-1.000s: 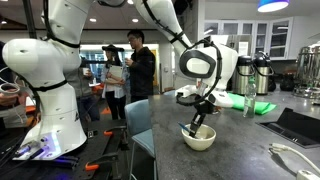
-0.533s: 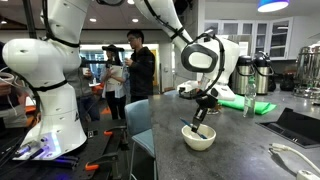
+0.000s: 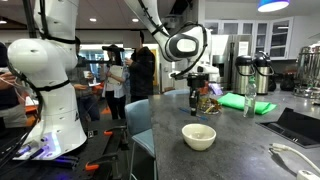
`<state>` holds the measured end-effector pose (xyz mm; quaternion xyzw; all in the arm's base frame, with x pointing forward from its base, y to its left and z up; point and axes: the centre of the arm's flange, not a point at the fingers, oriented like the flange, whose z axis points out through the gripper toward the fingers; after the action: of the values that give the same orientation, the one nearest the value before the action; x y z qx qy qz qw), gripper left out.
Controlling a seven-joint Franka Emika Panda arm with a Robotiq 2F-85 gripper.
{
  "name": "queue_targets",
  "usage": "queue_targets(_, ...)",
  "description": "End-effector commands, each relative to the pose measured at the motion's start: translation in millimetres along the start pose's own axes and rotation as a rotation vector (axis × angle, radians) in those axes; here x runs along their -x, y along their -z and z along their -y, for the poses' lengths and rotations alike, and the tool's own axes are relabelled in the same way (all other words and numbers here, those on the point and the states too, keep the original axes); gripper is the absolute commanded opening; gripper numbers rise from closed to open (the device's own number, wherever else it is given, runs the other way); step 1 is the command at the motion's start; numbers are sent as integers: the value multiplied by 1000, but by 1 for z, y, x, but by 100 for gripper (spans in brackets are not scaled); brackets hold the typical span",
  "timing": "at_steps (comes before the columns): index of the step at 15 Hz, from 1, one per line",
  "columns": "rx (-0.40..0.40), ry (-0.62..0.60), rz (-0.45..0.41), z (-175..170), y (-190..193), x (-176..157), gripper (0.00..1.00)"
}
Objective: Put the marker in the bowl on the table
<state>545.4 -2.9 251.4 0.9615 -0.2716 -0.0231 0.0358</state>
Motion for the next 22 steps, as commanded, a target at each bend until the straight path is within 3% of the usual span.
queue_targets(1, 42, 21, -154, 24, 0, 45, 3)
queue_targets(4, 5, 85, -204, 50, -15, 75, 3)
queue_targets(9, -114, 200, -186, 64, -46, 101, 3)
queue_targets(14, -100, 254, -186, 63, -77, 99, 3)
queue_targets(15, -97, 256, -190, 61, -81, 96, 35)
queue_targets(18, -99, 277, -158, 56, -77, 95, 51)
queue_targets(22, -95, 330, -3, 67, -45, 106, 82)
